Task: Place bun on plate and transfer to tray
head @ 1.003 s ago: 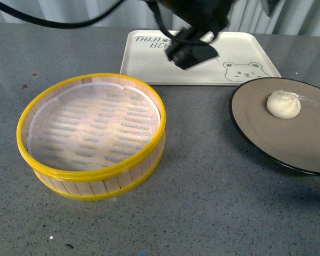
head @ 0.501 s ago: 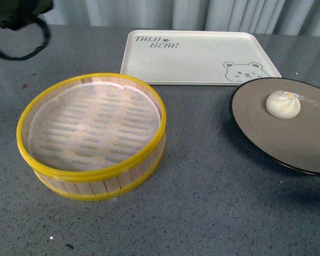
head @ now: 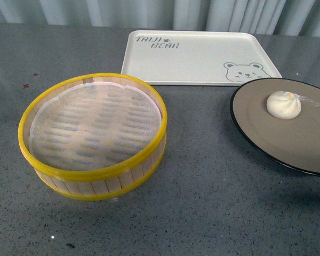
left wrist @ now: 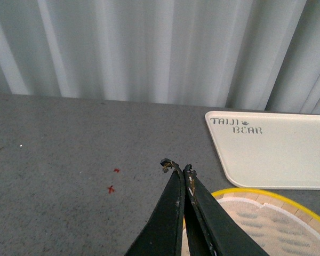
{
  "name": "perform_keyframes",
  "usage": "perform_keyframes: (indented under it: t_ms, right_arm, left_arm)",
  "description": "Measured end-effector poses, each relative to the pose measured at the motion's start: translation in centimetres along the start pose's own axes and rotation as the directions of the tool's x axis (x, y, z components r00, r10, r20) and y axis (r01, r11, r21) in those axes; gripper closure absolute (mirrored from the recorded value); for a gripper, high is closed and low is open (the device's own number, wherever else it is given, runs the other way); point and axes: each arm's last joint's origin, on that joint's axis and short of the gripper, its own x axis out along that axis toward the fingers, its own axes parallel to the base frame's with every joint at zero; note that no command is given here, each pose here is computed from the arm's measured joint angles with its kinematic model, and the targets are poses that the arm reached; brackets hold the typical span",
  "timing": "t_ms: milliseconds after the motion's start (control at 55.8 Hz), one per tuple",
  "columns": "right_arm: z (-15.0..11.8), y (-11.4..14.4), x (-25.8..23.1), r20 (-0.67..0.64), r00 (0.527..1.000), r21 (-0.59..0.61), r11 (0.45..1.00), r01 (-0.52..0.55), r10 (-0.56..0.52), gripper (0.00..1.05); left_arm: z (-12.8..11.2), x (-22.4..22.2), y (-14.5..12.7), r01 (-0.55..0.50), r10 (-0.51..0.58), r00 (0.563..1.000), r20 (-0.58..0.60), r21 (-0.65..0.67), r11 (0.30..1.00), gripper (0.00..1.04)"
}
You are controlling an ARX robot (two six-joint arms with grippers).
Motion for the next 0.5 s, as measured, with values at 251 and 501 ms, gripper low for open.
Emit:
perform_keyframes:
  t_ms: [251,501]
  right_arm:
    - [0.0,0.0,0.0,0.0,1.0,0.0,1.0,0.0,0.0,0.09]
    - [0.0,0.0,0.0,0.0,1.0,0.0,1.0,0.0,0.0,0.09]
  left_arm:
    - [-0.3,-3.0,0.9,0.007,-0.007,1.0,-0.008,0.003,1.0,1.01]
    - [-0.3,-5.3,1.9,-0.003,0.003,1.0,-0.013,0.003,1.0,1.01]
